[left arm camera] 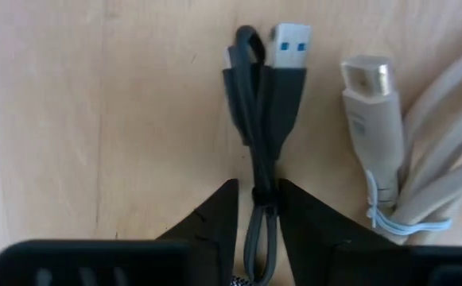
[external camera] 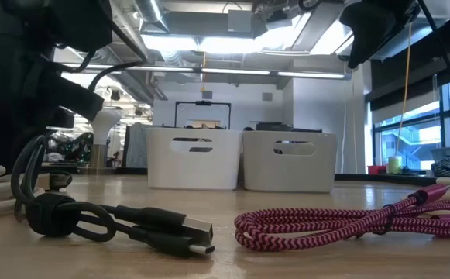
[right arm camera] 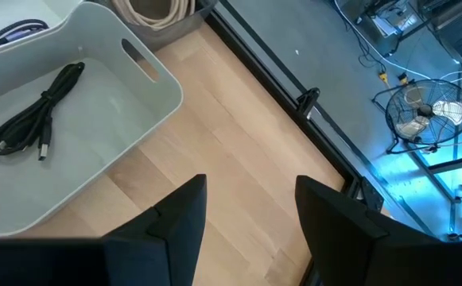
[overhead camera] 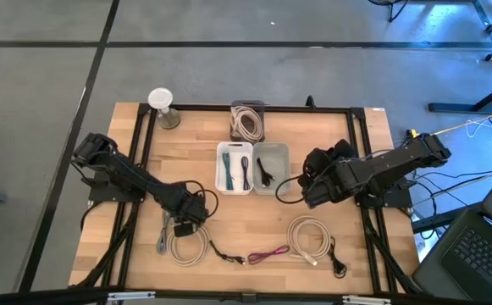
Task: Pick & Place USB Port
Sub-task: Put the black charger cable into the gray bin
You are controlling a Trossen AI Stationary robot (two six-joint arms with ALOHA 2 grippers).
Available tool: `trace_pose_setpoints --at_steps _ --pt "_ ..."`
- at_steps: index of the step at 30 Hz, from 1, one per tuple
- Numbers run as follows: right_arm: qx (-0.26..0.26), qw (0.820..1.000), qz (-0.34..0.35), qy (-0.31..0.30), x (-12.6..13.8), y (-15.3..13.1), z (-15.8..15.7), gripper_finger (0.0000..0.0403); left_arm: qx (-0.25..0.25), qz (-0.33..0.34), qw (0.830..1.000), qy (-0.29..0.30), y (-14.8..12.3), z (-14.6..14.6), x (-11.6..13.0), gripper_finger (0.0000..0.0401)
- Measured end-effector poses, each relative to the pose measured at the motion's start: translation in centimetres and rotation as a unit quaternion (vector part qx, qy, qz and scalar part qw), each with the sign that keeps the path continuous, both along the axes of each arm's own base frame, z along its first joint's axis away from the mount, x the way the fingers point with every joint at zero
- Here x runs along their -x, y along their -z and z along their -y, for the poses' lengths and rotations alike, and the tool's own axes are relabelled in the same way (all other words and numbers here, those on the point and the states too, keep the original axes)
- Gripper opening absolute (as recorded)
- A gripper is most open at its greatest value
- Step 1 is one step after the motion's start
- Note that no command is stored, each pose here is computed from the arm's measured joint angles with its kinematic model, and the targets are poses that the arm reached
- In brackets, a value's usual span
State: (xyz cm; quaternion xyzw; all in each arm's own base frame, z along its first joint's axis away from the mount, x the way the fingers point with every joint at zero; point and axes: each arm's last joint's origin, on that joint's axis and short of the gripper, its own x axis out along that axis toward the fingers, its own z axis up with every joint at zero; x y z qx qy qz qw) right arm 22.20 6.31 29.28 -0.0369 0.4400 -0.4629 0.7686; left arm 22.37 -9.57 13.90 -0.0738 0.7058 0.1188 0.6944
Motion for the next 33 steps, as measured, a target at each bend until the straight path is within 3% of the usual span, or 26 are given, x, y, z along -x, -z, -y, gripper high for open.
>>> trace_pose_setpoints --at_steps 5,16,21,24,27,33 --pt "0.000 1.000 0.000 0.000 0.0 0.0 0.0 0.0197 0.005 -0.006 1.000 0.014 0.1 0.1 0.0 0.0016" --pt "-0.001 1.000 0.002 0.000 0.0 0.0 0.0 0.0197 0.005 -0.005 1.000 0.017 -0.1 -0.1 0.1 0.0012" --pt "-0.001 1.000 0.002 0.000 0.0 0.0 0.0 0.0197 -0.036 0.010 0.999 -0.002 -2.8 -0.9 1.3 0.0012" --pt "-0.001 1.000 0.002 0.000 0.0 0.0 0.0 0.0197 -0.058 0.062 0.996 -0.018 -5.3 -1.2 2.2 0.0012" --pt "-0.001 1.000 0.002 0.000 0.0 0.0 0.0 0.0197 -0.062 0.163 0.984 -0.026 -7.6 -1.3 2.6 0.0012" --pt "-0.001 1.000 0.004 0.000 -0.1 0.0 0.0 0.0197 -0.110 0.367 0.924 0.009 -11.6 -1.2 2.8 0.0012"
